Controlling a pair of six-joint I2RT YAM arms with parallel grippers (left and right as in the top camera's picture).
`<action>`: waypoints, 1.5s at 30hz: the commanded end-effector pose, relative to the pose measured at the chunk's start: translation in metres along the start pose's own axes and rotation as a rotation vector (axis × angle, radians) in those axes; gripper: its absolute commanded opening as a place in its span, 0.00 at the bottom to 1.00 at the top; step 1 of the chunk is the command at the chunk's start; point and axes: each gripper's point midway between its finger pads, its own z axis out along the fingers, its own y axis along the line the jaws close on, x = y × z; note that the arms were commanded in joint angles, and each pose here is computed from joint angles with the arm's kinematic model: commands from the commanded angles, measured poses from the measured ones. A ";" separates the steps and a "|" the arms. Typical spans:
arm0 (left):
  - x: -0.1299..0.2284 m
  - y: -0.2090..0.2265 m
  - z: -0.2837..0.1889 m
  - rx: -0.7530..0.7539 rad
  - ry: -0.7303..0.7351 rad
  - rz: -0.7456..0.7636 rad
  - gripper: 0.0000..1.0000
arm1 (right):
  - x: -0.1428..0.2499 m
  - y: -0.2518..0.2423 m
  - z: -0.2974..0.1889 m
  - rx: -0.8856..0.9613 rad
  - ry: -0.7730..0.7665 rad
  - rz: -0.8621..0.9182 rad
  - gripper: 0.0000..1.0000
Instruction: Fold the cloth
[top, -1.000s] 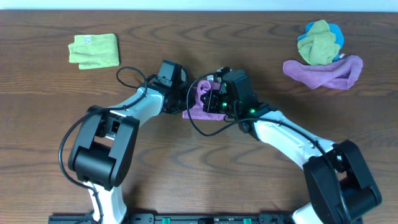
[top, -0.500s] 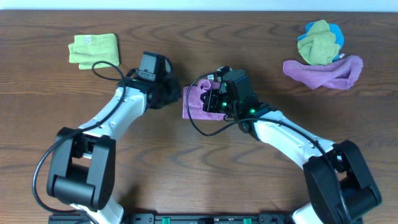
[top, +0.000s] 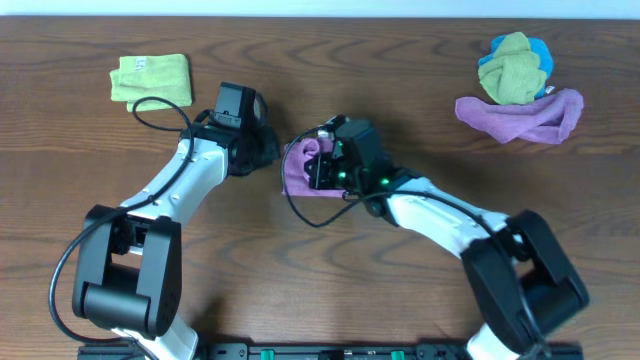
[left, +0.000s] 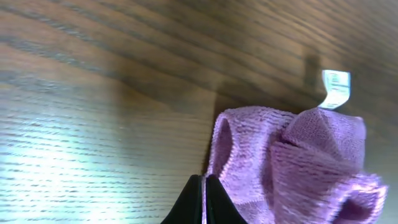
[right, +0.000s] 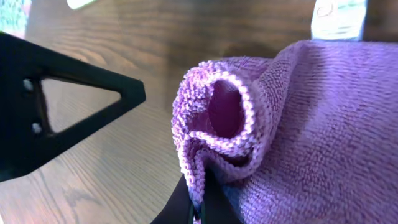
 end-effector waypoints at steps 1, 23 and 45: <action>-0.003 0.015 -0.007 -0.084 -0.030 0.018 0.06 | -0.006 0.025 0.006 -0.050 -0.002 -0.033 0.02; -0.028 0.070 -0.021 -0.165 -0.071 -0.112 0.05 | 0.019 0.060 0.008 -0.231 0.144 -0.101 0.57; -0.044 0.066 -0.027 -0.146 -0.118 -0.112 0.06 | 0.058 0.020 0.033 -0.110 0.271 -0.022 0.72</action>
